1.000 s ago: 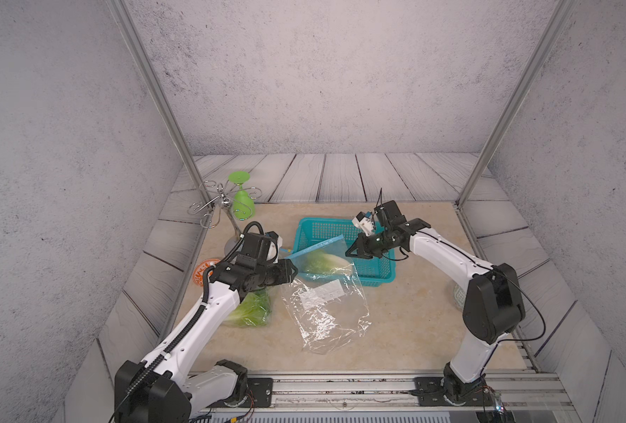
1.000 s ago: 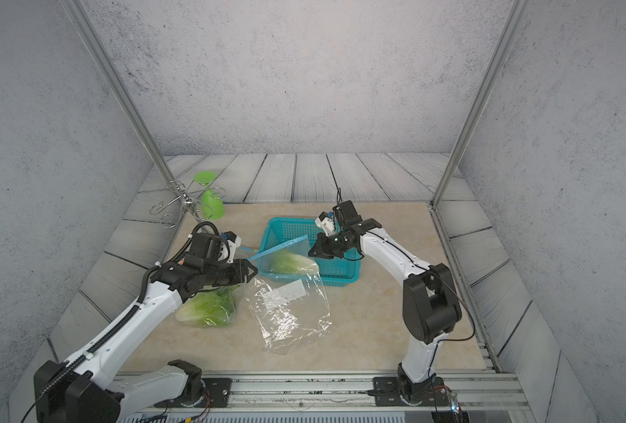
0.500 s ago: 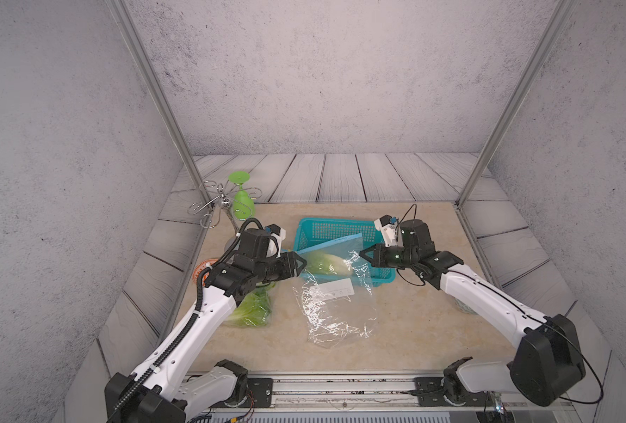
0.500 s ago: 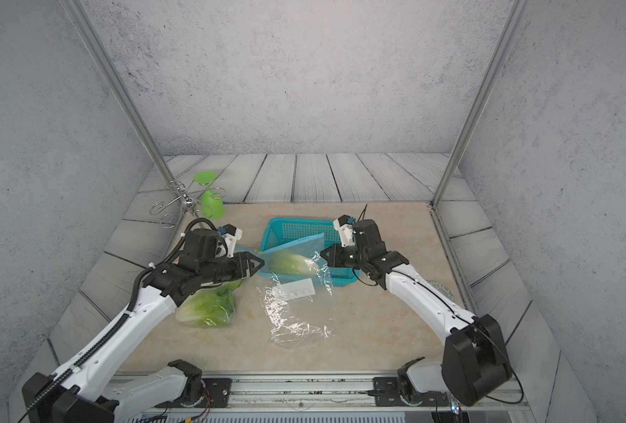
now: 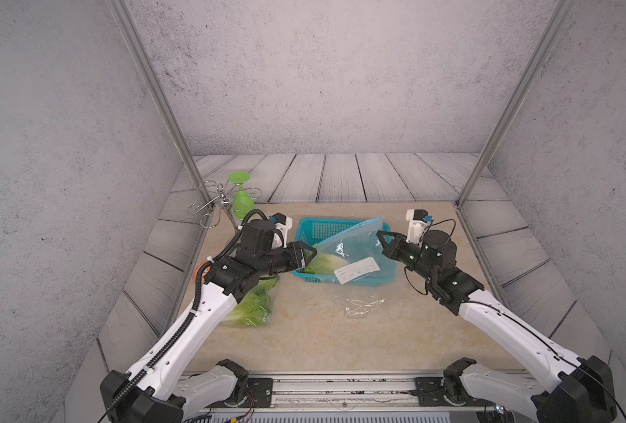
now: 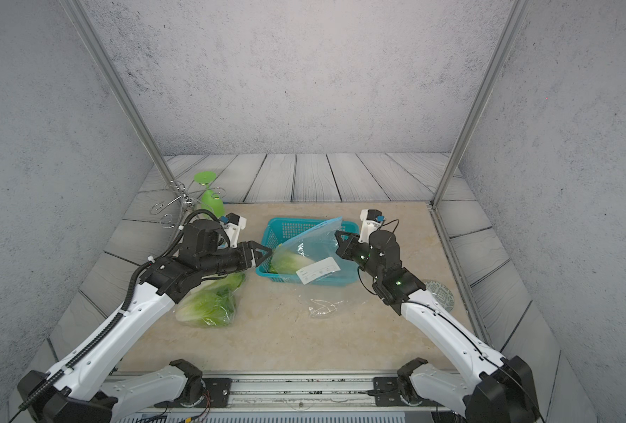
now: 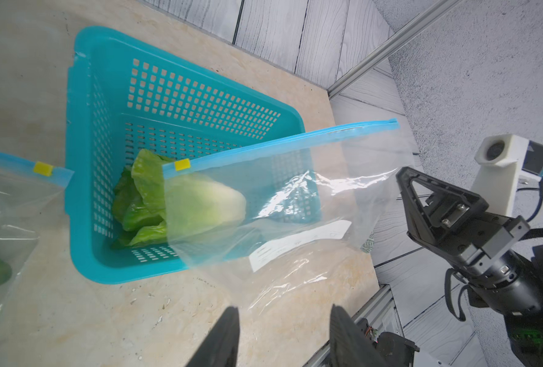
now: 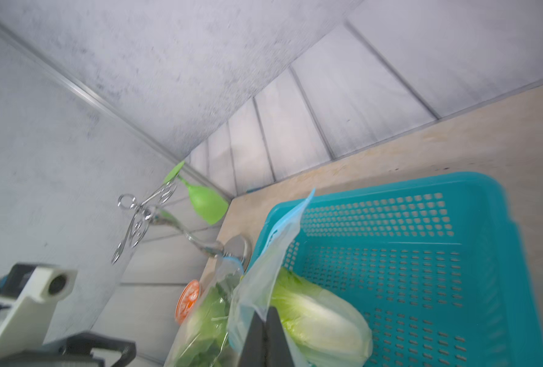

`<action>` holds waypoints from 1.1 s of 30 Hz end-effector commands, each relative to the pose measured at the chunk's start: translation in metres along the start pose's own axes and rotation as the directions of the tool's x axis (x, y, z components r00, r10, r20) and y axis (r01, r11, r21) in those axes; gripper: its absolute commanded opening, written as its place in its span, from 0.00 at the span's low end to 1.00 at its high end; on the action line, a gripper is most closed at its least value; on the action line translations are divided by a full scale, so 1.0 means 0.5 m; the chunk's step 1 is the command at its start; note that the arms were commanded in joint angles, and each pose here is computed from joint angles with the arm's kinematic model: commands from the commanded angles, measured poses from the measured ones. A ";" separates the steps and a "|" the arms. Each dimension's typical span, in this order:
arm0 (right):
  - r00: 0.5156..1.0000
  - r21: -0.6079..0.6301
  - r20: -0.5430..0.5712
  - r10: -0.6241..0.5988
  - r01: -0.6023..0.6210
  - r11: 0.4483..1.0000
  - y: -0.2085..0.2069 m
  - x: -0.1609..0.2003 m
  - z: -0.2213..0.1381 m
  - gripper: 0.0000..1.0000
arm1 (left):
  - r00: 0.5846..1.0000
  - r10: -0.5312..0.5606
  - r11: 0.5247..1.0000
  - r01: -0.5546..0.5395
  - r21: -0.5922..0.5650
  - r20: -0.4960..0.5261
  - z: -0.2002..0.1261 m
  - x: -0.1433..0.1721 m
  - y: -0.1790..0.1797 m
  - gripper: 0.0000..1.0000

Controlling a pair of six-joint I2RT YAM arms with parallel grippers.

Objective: Put the chinese cabbages into a zipper bag and zip it
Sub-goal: Pick up the zipper food storage bag at the center of the board.

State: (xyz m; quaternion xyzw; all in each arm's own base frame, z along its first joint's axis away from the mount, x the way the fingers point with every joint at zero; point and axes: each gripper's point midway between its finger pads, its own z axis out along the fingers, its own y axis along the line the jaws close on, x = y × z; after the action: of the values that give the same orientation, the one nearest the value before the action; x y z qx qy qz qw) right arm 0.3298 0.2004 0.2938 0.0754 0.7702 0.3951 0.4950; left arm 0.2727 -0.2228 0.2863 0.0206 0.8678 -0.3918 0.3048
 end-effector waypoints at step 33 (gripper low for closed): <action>0.913 0.335 -0.385 0.137 0.000 0.942 -0.172 0.263 -0.054 0.00 | 0.970 0.013 1.000 -0.010 0.015 -0.243 0.183 0.249 0.153 0.00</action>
State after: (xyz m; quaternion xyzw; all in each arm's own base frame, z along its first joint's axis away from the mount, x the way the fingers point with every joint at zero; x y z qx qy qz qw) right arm 0.2750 0.1838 0.1487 0.1344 0.8989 0.2714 0.3165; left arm 0.2288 -0.2639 0.0891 0.0571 0.9008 -0.3995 0.1601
